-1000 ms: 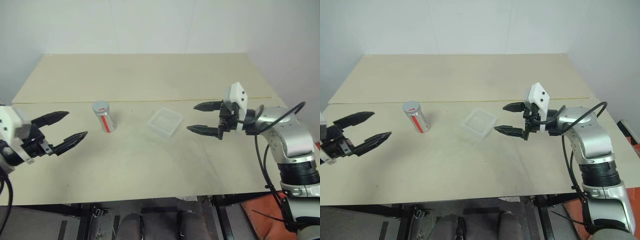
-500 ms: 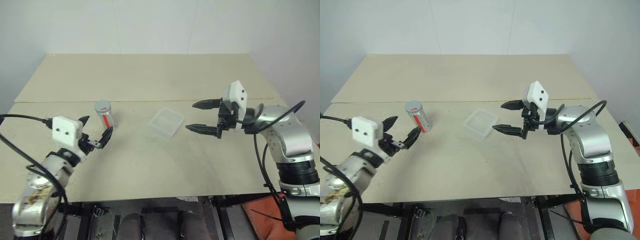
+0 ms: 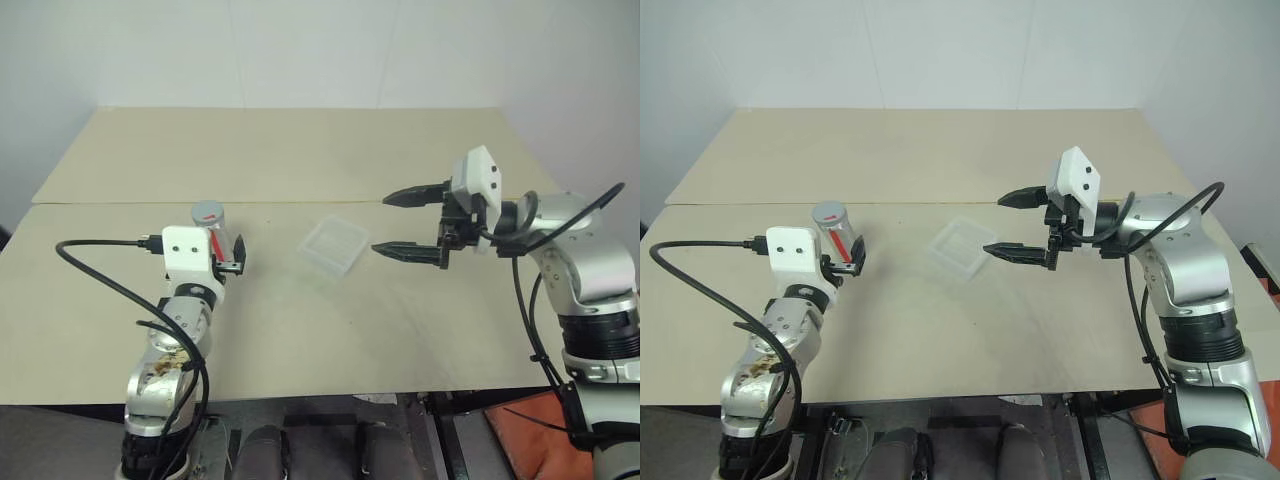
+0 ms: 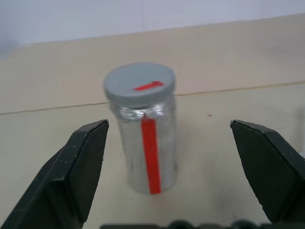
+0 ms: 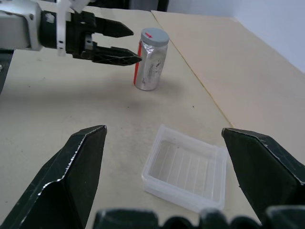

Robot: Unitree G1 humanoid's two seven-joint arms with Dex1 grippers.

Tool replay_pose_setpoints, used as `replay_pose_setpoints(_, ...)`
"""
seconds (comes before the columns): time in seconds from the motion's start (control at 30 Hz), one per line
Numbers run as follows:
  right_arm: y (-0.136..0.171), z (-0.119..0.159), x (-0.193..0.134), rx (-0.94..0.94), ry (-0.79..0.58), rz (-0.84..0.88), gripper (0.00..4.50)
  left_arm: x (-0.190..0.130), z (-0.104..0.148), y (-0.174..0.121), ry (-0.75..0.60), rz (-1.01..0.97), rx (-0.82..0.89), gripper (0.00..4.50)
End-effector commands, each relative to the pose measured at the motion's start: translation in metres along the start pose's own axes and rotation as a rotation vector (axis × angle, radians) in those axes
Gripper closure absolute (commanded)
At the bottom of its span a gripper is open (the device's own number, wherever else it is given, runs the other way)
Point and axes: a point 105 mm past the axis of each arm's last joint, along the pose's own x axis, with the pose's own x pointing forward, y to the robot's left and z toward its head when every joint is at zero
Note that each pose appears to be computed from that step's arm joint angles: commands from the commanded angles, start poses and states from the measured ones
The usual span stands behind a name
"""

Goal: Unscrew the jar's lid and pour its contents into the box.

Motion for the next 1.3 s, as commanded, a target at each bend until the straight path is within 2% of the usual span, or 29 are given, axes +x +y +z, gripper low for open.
replay_pose_setpoints(0.03,-0.003,0.018,-0.006,-0.073,-0.032,-0.008,0.0,0.003,0.008,0.005,-0.034,0.073,-0.008,0.05)
replay_pose_setpoints(0.7,0.005,0.028,-0.008,-0.083,-0.057,0.019,0.0,0.038,-0.003,-0.005,-0.06,0.127,0.017,0.05)
replay_pose_setpoints(1.3,0.008,0.033,-0.011,-0.096,-0.056,0.033,0.0,0.061,-0.009,-0.01,-0.075,0.194,-0.049,0.05)
